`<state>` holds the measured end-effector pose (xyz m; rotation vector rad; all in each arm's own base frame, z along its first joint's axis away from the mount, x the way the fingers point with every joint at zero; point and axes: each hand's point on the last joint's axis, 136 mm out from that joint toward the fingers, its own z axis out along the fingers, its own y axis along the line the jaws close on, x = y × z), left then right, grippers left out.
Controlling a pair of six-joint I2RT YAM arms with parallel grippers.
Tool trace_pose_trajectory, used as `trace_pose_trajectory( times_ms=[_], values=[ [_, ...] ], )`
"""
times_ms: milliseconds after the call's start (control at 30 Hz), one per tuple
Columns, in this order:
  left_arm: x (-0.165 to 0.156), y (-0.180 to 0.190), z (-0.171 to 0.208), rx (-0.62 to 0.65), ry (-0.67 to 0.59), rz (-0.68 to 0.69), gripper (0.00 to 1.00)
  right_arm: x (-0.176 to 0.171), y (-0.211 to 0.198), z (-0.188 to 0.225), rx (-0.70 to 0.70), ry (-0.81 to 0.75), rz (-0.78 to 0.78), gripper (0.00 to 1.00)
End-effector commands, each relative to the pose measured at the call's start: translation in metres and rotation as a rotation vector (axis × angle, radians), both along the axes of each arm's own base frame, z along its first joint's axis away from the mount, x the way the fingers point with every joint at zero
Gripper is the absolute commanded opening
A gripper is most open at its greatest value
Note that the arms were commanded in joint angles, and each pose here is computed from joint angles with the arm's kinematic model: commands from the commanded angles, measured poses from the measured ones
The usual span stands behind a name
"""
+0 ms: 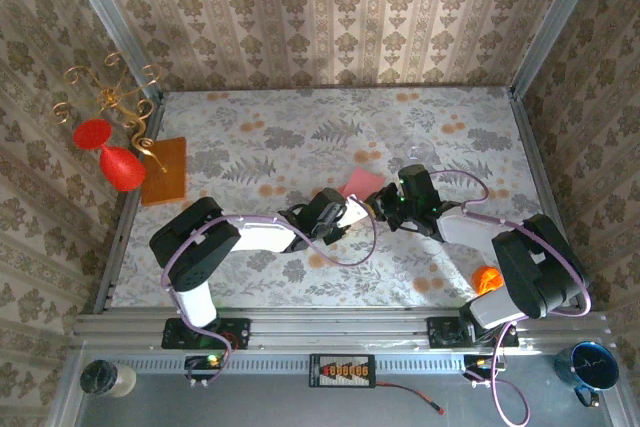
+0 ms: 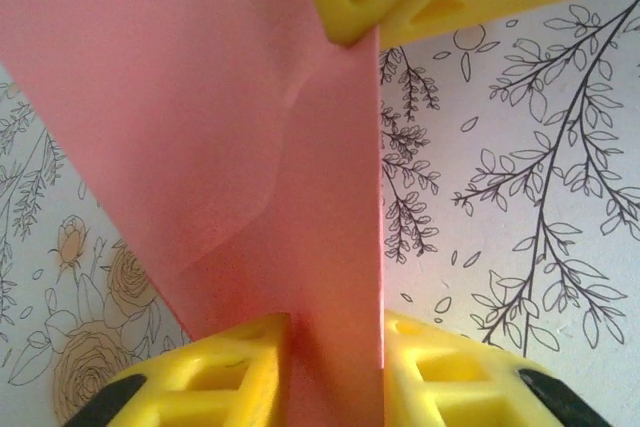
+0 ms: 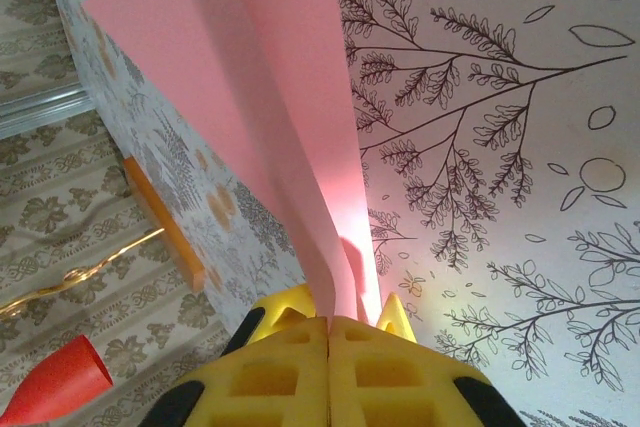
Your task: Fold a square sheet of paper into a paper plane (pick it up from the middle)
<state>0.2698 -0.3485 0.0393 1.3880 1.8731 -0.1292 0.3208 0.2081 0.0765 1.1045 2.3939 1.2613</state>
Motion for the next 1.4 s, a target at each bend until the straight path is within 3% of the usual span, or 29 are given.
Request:
trace_pose_trajectory(
  times_ms=[0,200,433,867,1367],
  values=[
    [-0.005,0.001,-0.007,-0.005,0.019,0.003,0.22,0.001,-0.001,0.008,0.011,-0.011,-0.003,0.18],
    [-0.013,0.004,-0.013,-0.067,0.093,0.028,0.19,0.001,-0.016,0.003,-0.036,-0.013,-0.020,0.39],
    [-0.016,0.011,-0.017,-0.138,0.190,0.067,0.19,0.001,-0.034,0.003,-0.116,-0.033,-0.028,0.48],
    [-0.016,0.016,-0.011,-0.311,0.505,0.135,0.19,-0.004,-0.050,0.002,-0.234,-0.078,-0.003,0.52],
    [-0.009,0.019,-0.006,-0.331,0.756,0.233,0.17,-0.005,-0.043,-0.008,-0.337,-0.142,0.165,0.63]
  ],
)
